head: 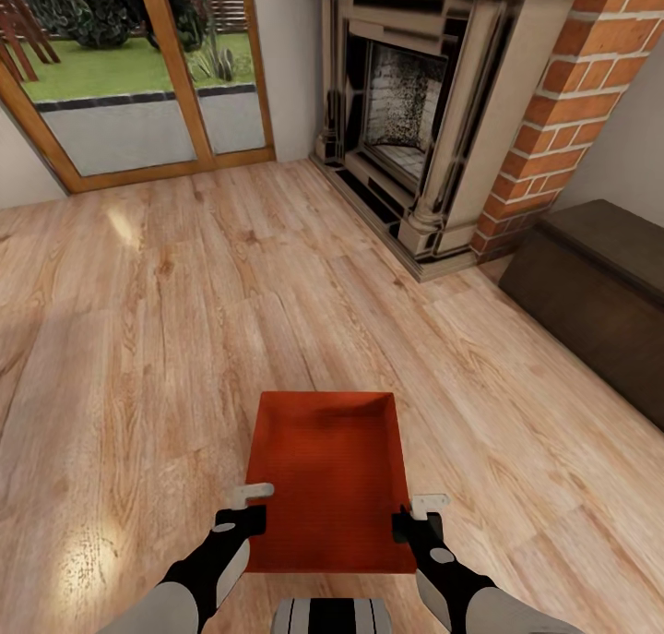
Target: Move the two storage containers from the living room to the garage. In the garage, place one container on the floor and stack the other container on top of it (either order is fine).
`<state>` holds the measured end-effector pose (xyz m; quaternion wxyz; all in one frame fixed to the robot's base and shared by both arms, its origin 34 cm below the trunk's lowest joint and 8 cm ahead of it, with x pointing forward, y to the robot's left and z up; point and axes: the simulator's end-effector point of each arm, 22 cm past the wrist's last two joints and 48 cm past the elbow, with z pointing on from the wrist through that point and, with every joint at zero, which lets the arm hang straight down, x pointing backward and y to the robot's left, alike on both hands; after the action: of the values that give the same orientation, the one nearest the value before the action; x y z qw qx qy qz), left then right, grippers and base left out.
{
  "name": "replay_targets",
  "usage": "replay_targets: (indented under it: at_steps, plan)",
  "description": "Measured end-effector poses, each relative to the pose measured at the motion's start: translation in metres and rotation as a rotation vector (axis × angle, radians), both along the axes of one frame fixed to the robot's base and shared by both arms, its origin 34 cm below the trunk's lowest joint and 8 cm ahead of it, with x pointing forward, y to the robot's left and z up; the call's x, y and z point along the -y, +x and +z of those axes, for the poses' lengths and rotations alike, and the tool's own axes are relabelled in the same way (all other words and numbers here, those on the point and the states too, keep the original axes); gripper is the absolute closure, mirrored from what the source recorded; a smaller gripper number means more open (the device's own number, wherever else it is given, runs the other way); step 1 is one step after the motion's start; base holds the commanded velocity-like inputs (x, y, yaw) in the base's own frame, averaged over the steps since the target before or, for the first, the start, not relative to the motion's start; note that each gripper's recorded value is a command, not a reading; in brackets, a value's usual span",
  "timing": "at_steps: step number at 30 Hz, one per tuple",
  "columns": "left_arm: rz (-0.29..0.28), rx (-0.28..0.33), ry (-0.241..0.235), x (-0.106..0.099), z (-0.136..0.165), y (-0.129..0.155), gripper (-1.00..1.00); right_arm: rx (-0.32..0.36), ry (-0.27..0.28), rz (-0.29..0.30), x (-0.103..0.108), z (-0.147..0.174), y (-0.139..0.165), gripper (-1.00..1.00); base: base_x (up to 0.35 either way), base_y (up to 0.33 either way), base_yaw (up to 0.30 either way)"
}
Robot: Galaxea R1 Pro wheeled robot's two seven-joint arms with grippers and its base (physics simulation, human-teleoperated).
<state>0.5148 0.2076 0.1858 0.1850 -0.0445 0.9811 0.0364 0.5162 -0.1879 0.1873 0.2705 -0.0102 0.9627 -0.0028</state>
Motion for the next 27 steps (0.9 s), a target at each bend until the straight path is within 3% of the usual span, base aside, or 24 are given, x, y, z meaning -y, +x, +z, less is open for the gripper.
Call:
replay_targets:
  at_steps: [27]
  plan:
    - [0.007, -0.002, 0.008, -0.002, 0.05, 0.01, 1.0, -0.002, 0.002, 0.001, -0.002, 0.05, 0.011, 1.0, 0.0, 0.0, 0.0]
